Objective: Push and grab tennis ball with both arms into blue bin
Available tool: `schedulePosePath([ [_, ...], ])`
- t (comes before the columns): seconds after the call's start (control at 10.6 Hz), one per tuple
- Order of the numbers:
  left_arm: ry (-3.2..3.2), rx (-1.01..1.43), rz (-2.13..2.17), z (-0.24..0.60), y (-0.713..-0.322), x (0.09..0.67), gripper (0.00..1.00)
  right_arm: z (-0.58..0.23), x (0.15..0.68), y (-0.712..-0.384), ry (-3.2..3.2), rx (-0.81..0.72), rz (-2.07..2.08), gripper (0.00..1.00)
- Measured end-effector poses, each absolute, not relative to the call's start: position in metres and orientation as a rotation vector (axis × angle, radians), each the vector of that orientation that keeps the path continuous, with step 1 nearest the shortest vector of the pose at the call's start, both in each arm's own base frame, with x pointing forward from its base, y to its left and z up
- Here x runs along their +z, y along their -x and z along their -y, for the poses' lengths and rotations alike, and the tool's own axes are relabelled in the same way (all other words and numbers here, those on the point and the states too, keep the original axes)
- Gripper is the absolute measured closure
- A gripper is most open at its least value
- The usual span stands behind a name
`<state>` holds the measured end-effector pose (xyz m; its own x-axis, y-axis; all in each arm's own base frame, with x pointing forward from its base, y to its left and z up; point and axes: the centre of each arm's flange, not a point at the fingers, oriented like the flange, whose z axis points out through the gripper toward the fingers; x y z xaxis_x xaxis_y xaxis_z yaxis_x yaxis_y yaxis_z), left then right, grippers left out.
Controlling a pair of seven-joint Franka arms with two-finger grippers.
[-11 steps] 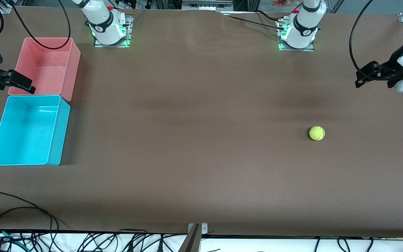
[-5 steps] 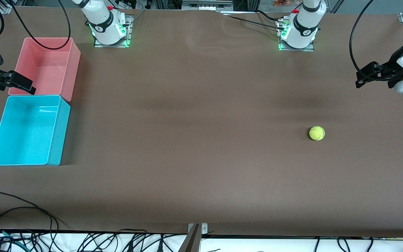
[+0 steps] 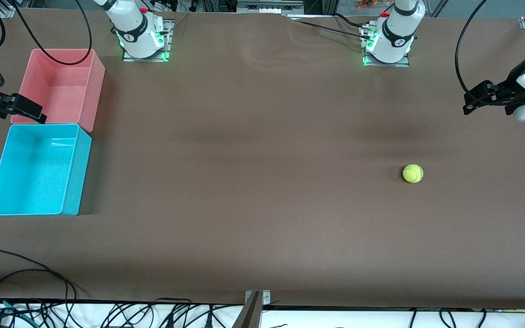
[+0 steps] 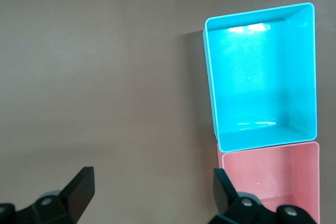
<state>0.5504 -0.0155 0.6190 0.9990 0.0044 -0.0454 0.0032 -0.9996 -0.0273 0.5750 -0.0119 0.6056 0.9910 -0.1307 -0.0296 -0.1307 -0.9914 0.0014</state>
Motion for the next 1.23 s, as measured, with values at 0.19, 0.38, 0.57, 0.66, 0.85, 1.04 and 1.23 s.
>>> schedulePosePath([
  [0.19, 3.114, 0.071, 0.006, 0.0156, -0.5505, 0.6189, 0.00, 0.0140, 0.6045, -0.5755, 3.134, 0.050, -0.211, 0.00],
  [0.38, 3.114, 0.071, 0.006, 0.0156, -0.5505, 0.6188, 0.00, 0.0148, 0.6031, -0.5761, 3.134, 0.053, -0.213, 0.00],
  [0.57, 3.114, 0.072, 0.006, 0.0155, -0.5506, 0.6187, 0.00, 0.0149, 0.6028, -0.5762, 3.134, 0.054, -0.214, 0.00],
  [0.66, 3.114, 0.072, 0.006, 0.0156, -0.5506, 0.6187, 0.00, 0.0149, 0.6027, -0.5763, 3.134, 0.054, -0.214, 0.00],
  [0.85, 3.114, 0.072, 0.006, 0.0156, -0.5506, 0.6187, 0.00, 0.0150, 0.6026, -0.5763, 3.134, 0.055, -0.214, 0.00],
  [1.04, 3.114, 0.074, 0.006, 0.0155, -0.5510, 0.6180, 0.00, 0.0150, 0.6020, -0.5766, 3.134, 0.056, -0.214, 0.00],
  [1.23, 3.113, 0.076, 0.007, 0.0153, -0.5513, 0.6173, 0.00, 0.0150, 0.6002, -0.5774, 3.134, 0.061, -0.214, 0.00],
])
